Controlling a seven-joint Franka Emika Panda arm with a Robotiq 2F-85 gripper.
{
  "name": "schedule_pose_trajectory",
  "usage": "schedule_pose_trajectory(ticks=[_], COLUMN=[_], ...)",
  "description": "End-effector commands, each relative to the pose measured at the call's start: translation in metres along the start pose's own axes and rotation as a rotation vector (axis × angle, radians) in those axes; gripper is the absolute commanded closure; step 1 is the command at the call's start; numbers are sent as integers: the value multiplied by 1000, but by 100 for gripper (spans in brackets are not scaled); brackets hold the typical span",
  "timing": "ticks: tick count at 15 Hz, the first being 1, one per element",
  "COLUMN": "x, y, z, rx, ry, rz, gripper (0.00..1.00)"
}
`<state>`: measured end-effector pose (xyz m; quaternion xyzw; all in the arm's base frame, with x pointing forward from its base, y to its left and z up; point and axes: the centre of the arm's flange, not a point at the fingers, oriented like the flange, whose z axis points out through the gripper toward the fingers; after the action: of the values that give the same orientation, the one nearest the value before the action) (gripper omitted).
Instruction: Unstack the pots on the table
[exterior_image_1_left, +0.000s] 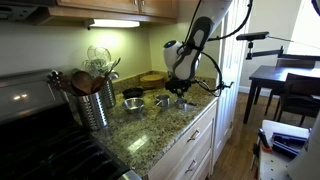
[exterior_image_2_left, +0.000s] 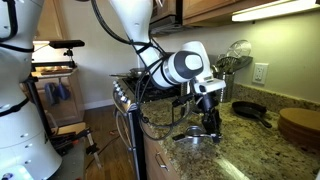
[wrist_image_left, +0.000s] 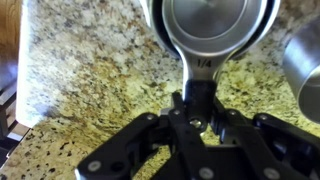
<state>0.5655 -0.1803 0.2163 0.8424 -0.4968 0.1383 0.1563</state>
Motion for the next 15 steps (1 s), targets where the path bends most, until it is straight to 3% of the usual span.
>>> schedule_pose_trajectory(ticks=[1,11,15], x=[-1,17,28], y=[-1,16,19], z=[2,-13,-22], rx=[-4,-17,14], ry=[5,30,22], rz=[26,49,57], gripper=[88,88,88])
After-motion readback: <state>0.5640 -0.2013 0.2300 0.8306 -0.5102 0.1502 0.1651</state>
